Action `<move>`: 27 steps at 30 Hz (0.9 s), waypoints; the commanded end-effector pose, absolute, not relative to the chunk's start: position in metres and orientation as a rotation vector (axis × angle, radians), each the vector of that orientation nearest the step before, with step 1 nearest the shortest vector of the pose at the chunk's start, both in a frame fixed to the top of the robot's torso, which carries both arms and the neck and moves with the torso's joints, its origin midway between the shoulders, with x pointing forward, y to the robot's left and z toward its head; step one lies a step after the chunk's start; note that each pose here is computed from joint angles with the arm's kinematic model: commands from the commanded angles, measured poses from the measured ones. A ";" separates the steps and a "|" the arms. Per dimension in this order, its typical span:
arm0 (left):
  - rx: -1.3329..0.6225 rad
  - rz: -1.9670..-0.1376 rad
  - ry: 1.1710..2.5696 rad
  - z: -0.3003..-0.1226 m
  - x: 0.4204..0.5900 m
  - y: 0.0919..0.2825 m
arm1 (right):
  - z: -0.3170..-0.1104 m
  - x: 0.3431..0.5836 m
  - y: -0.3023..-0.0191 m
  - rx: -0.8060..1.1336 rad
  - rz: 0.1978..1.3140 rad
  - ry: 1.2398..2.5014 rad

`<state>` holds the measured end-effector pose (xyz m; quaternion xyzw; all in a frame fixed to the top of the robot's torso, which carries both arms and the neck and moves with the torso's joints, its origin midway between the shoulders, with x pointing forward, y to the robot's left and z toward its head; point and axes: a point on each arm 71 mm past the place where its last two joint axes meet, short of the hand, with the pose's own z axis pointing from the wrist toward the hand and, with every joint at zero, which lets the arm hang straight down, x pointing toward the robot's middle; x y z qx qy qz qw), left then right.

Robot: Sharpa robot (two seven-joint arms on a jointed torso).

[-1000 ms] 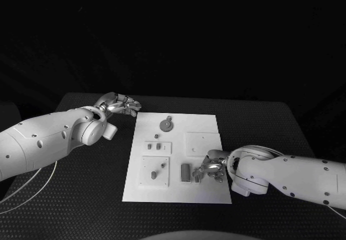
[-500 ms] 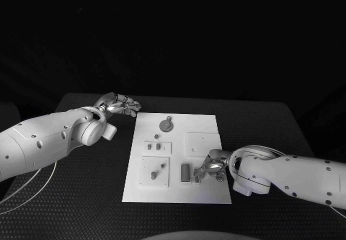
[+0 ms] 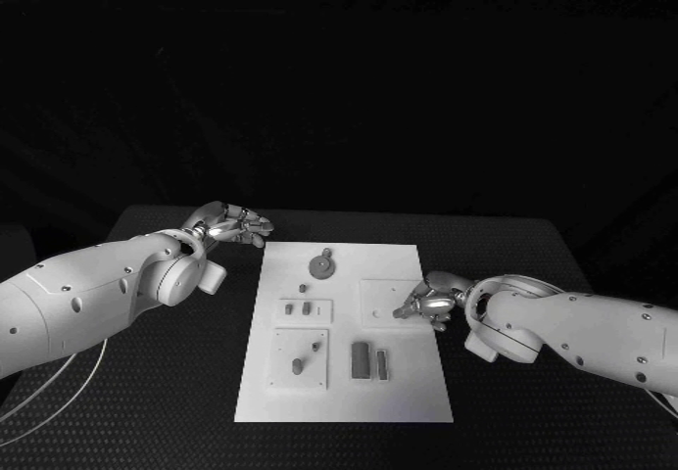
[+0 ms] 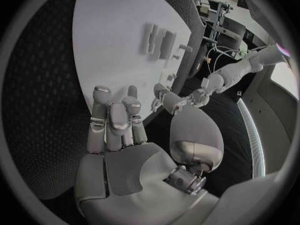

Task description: Assemble the parts on the task board

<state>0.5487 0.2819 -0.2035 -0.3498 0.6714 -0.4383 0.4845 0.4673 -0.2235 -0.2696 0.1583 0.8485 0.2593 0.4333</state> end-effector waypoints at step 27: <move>-1.022 -1.232 1.534 -0.208 0.590 0.269 | -0.248 0.589 -0.246 0.959 1.267 1.551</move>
